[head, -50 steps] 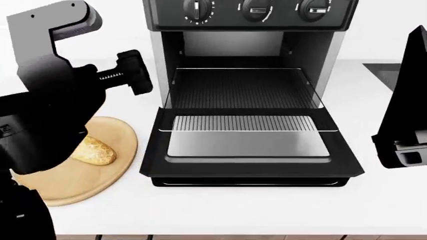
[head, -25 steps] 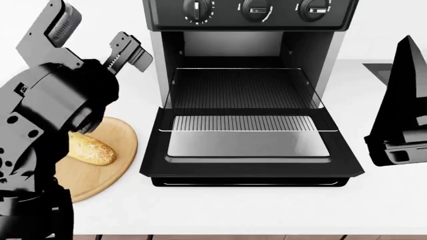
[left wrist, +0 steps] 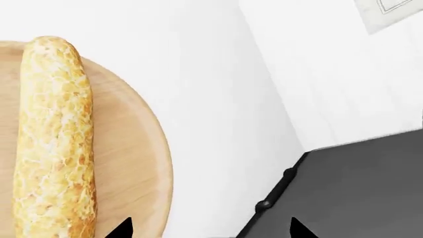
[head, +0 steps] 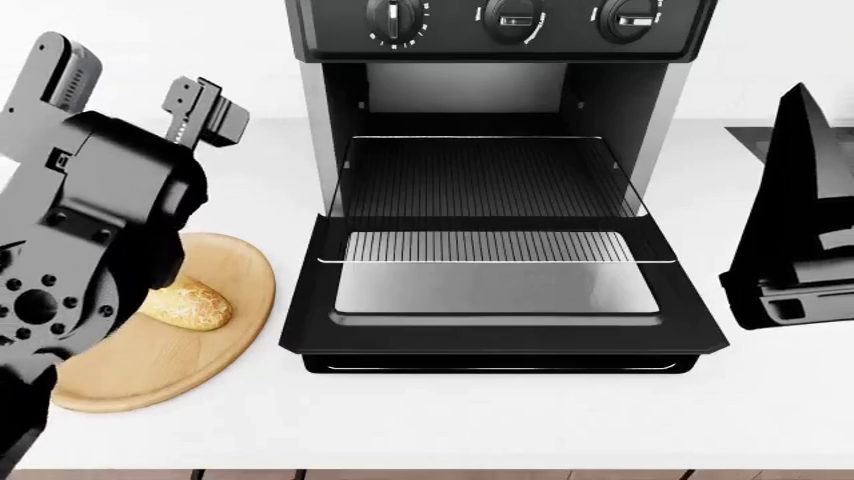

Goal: Place the baguette on the rack of the toaster oven.

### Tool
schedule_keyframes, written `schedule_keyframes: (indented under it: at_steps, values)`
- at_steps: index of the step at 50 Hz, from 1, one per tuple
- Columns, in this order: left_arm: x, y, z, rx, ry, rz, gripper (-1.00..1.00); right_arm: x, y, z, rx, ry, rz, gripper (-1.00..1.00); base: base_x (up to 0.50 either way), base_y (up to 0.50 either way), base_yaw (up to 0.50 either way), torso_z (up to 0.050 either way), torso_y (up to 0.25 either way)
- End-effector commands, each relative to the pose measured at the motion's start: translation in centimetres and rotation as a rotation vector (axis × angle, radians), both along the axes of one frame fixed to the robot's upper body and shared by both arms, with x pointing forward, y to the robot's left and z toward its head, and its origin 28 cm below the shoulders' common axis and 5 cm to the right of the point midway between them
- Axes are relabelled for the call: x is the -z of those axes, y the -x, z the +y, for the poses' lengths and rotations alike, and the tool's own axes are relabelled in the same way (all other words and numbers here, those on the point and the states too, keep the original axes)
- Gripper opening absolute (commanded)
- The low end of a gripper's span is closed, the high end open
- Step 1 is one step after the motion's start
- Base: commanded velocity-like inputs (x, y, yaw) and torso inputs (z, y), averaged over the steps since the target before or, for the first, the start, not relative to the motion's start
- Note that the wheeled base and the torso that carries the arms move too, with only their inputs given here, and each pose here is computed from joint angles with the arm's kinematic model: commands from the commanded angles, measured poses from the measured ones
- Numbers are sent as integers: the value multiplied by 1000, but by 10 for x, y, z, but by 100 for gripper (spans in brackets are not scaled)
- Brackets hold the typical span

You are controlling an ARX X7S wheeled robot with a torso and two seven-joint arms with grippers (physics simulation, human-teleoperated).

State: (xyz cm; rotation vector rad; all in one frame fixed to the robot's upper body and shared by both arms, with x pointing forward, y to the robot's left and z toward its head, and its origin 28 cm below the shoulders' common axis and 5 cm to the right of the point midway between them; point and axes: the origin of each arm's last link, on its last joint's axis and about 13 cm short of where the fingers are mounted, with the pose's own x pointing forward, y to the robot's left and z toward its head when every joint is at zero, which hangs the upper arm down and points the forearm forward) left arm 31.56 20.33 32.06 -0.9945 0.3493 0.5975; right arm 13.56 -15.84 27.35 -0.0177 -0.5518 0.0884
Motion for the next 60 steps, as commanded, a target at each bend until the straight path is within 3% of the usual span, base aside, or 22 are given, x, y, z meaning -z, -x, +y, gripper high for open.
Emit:
schedule_keyframes:
  at_steps: [1, 8, 25, 26, 28, 29, 30, 31, 44, 60]
  values:
    - [8, -8, 19, -230, -100, -25, 100, 3, -3, -2, -22, -32, 11, 100, 0, 0, 0, 0, 0]
    - [6, -5, 18, -248, -137, -39, 100, 4, -3, -5, -29, -49, 8, 100, 0, 0, 0, 0, 0]
    - [31, -13, 15, -222, -216, 80, 100, 5, -5, -5, -24, -55, 18, 100, 0, 0, 0, 0, 0]
    - [34, -13, 14, -217, -229, 88, 100, 10, -7, -11, -78, 49, 109, 100, 0, 0, 0, 0, 0]
    - [39, -14, 14, -215, -242, 102, 100, 38, -14, -4, -45, 63, 266, 100, 0, 0, 0, 0, 0]
    - [40, -14, 14, -214, -242, 105, 100, 31, -16, -7, 13, 19, 157, 100, 0, 0, 0, 0, 0]
    - [41, -15, 13, -208, -246, 110, 100, 23, -14, -5, -15, -37, 49, 100, 0, 0, 0, 0, 0]
    - [42, -15, 13, -212, -251, 112, 100, 20, -13, -5, -21, -55, 18, 100, 0, 0, 0, 0, 0]
    - [52, -11, 11, -227, -346, 133, 100, 20, -9, -7, -29, -67, 13, 100, 0, 0, 0, 0, 0]
    - [72, -18, 11, -217, -374, 188, 100, 25, -10, -8, -17, -73, 15, 100, 0, 0, 0, 0, 0]
